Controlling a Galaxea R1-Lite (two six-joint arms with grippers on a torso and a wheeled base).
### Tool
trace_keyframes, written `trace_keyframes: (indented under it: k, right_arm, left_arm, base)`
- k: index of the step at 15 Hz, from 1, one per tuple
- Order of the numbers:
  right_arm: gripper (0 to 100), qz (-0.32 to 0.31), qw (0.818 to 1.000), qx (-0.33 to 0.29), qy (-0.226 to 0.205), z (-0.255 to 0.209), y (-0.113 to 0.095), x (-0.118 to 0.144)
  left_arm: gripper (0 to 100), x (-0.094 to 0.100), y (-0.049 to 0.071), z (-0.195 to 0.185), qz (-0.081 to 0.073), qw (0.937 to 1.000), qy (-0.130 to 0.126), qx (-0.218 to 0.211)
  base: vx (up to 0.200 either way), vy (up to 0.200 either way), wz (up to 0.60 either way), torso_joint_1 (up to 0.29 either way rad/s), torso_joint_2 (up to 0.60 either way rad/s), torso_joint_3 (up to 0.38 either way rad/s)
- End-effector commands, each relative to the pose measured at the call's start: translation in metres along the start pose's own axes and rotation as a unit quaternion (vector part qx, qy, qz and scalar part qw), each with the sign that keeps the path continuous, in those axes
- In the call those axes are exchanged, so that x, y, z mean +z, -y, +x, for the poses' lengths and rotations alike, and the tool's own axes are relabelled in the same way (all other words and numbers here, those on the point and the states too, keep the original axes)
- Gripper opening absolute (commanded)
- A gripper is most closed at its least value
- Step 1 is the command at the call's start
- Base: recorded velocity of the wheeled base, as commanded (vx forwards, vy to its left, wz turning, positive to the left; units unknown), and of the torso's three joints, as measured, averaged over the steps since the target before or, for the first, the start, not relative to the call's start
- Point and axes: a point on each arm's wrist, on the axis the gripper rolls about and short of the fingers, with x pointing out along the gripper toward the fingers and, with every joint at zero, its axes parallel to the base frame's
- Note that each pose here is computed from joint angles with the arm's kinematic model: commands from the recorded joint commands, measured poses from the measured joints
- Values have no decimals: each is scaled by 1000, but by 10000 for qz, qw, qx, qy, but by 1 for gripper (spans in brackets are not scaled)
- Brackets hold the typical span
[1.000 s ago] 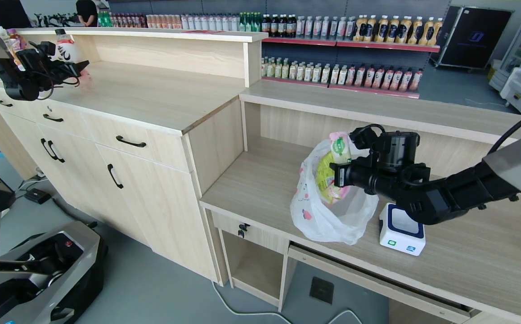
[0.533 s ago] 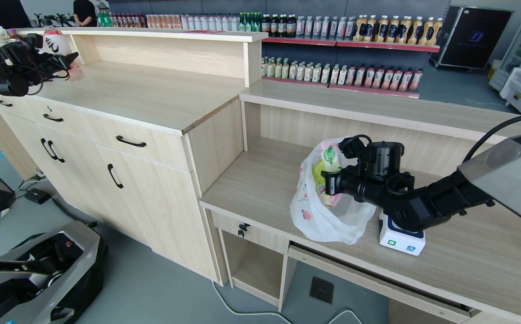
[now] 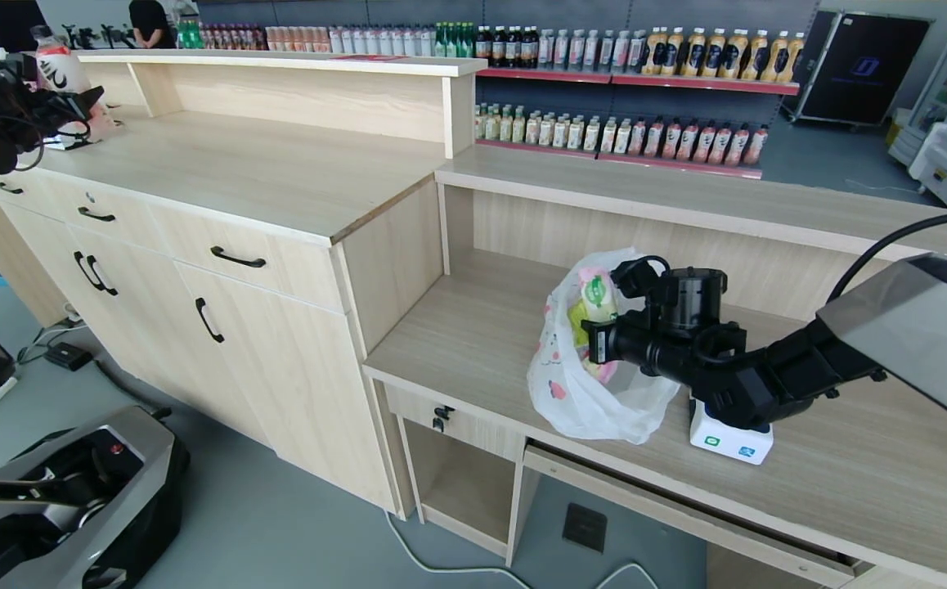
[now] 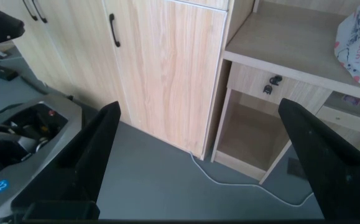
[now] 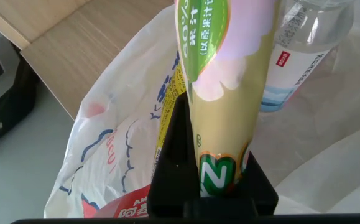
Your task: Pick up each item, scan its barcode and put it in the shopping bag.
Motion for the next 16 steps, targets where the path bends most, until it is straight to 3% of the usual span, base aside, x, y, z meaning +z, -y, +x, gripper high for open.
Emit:
trace_keyframes:
  k: [1,6,7,13,16]
  right_arm:
    - [0,-14,10000,-7,-4,1,0,-2]
    - [0,-1,10000,-60,12,0,5,-2]
    - [100,4,10000,-74,20,0,7,-1]
    - [100,4,9999,-98,88,-3,9,5]
    - [100,-275,9987,-91,423,-26,8,40]
  left_arm:
    - [100,0,0,0,-1,10000,-2,8]
    - [100,0,0,0,-1,10000,-2,0]
    - [100,0,0,0,-1,10000,-2,0]
    - [100,0,0,0,-1,10000,-2,0]
    - [100,0,0,0,-1,10000,-2,0]
  base:
    - [0,0,0,0,0,0]
    - [0,0,0,0,0,0]
    - [0,0,0,0,0,0]
    - [0,0,0,0,0,0]
    - [0,0,0,0,0,0]
